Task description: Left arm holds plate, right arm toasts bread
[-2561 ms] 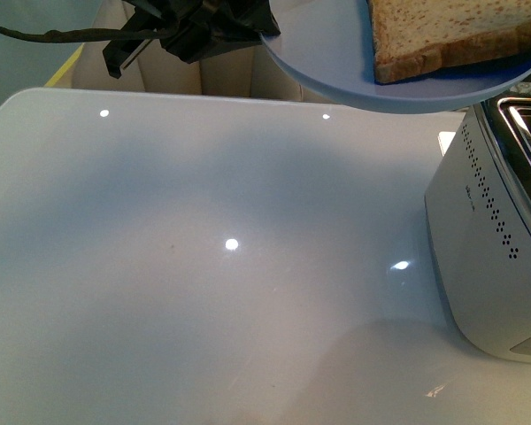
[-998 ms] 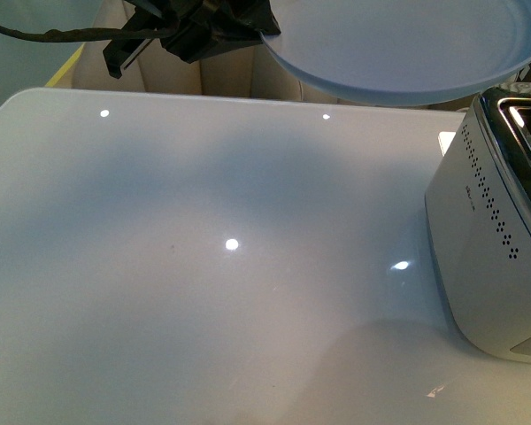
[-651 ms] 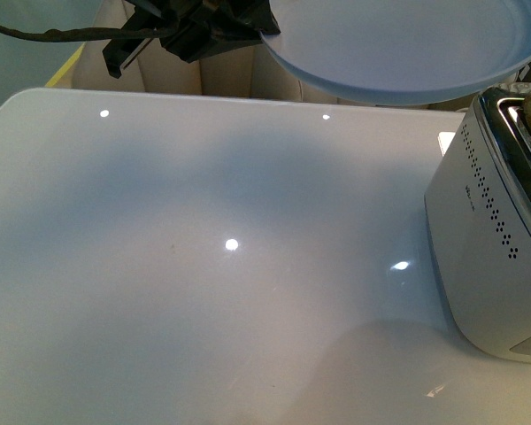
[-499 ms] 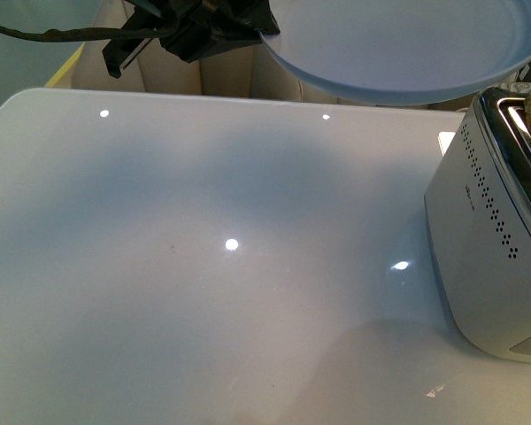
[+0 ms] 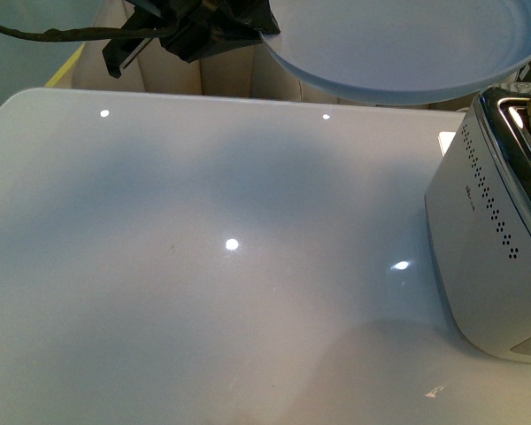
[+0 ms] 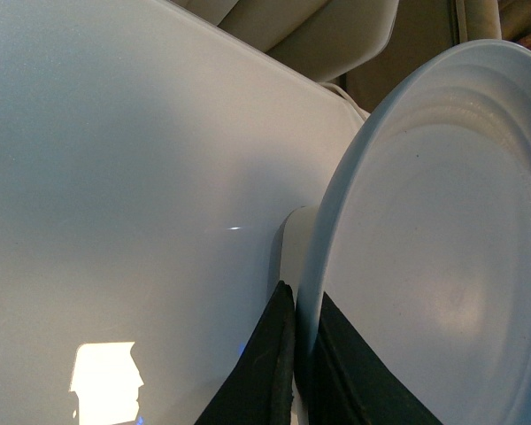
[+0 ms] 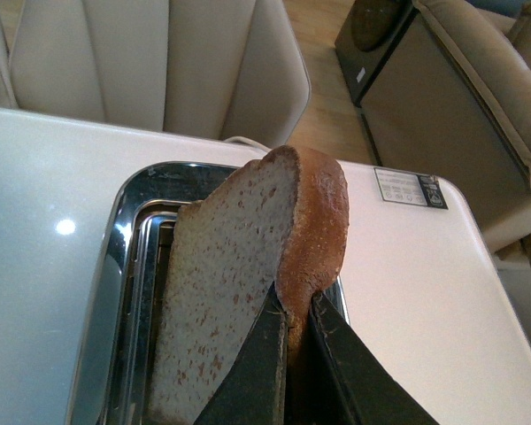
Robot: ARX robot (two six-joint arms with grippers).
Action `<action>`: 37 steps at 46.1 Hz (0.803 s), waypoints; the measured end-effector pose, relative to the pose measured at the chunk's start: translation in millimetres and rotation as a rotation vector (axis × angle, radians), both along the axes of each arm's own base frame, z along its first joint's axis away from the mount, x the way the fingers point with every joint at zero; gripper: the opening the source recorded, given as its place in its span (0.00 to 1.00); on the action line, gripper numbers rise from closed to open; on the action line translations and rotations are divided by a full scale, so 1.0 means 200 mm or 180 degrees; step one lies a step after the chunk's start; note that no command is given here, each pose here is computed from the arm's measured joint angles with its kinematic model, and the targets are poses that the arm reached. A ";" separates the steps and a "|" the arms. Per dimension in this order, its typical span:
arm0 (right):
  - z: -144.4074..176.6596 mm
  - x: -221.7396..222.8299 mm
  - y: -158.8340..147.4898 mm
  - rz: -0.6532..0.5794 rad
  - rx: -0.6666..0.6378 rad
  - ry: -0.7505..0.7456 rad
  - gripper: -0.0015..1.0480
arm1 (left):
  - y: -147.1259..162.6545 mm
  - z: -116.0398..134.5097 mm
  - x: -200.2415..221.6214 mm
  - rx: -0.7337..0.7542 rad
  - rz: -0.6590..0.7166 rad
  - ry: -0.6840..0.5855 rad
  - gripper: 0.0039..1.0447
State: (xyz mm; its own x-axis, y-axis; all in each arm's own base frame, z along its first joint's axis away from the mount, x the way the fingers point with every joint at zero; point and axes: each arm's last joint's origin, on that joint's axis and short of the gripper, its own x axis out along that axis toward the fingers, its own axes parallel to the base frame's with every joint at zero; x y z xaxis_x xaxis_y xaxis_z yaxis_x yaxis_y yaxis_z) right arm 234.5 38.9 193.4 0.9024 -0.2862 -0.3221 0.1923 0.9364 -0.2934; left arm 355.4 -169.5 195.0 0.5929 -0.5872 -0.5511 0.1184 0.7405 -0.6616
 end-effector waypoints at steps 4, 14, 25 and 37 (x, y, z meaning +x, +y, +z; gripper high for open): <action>0.01 -0.02 0.01 0.0049 0.0007 0.0007 0.03 | 0.00 0.00 0.00 -0.0001 -0.0001 0.0000 0.03; 0.00 -0.05 0.01 0.0087 0.0007 0.0041 0.03 | 0.00 0.00 0.00 0.0000 0.0000 0.0000 0.03; -0.05 -0.02 0.01 0.0173 0.0058 0.0119 0.03 | 0.00 0.00 0.00 0.0000 0.0000 -0.0001 0.03; -0.20 0.06 0.02 0.0172 0.0108 0.0333 0.03 | 0.00 0.00 0.00 0.0000 0.0000 -0.0001 0.03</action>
State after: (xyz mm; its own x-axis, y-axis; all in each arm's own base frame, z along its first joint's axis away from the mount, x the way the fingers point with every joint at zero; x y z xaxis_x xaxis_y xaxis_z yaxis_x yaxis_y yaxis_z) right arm 246.4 43.2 152.7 0.8771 -0.2253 -0.4241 0.1111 0.9544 -0.2772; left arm 355.3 -169.5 195.1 0.5931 -0.5873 -0.5508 0.1186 0.7404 -0.6617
